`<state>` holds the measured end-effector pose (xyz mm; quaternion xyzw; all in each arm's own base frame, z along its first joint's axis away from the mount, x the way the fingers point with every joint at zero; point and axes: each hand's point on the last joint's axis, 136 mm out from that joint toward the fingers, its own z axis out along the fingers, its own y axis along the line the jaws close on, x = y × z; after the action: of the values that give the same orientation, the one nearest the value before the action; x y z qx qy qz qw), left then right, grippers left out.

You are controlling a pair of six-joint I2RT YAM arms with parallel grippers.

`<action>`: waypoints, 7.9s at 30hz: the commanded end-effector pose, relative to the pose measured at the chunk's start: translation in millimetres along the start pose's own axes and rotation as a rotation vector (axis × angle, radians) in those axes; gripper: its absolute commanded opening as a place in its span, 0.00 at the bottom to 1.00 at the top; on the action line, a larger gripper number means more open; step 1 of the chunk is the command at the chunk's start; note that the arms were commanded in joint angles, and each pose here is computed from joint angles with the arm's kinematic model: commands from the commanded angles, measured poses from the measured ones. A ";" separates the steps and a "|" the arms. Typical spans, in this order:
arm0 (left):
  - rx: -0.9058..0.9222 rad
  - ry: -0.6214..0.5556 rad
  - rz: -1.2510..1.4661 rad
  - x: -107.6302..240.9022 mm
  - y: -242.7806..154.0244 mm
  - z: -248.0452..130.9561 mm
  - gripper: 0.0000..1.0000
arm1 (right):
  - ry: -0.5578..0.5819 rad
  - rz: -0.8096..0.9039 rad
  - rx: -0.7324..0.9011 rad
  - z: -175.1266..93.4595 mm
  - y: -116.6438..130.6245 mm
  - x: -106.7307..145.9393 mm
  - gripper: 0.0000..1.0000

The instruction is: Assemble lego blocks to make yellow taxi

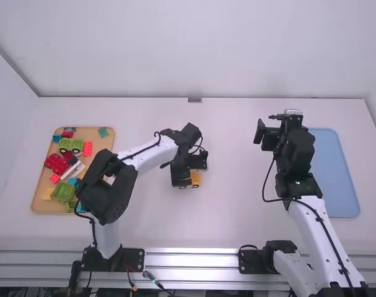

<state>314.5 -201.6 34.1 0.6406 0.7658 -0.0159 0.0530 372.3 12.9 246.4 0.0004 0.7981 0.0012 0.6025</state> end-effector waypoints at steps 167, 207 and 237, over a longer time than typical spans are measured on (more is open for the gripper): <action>-0.221 0.030 -1.553 520.1 -19.5 -18.5 0.50 | -0.212 0.011 -0.112 -7.5 20.3 -60.8 0.99; -0.216 -0.019 -1.501 514.9 -12.4 -13.2 0.47 | -0.211 0.011 -0.113 -7.4 20.4 -60.7 0.99; -0.203 -0.001 -1.494 512.3 -9.8 -16.5 0.15 | -0.208 0.006 -0.132 -8.1 29.5 -59.8 0.99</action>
<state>207.3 300.3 -3.8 -0.0670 0.9935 0.0238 0.0893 378.8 38.2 288.5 -0.0358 0.7416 0.0513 0.6679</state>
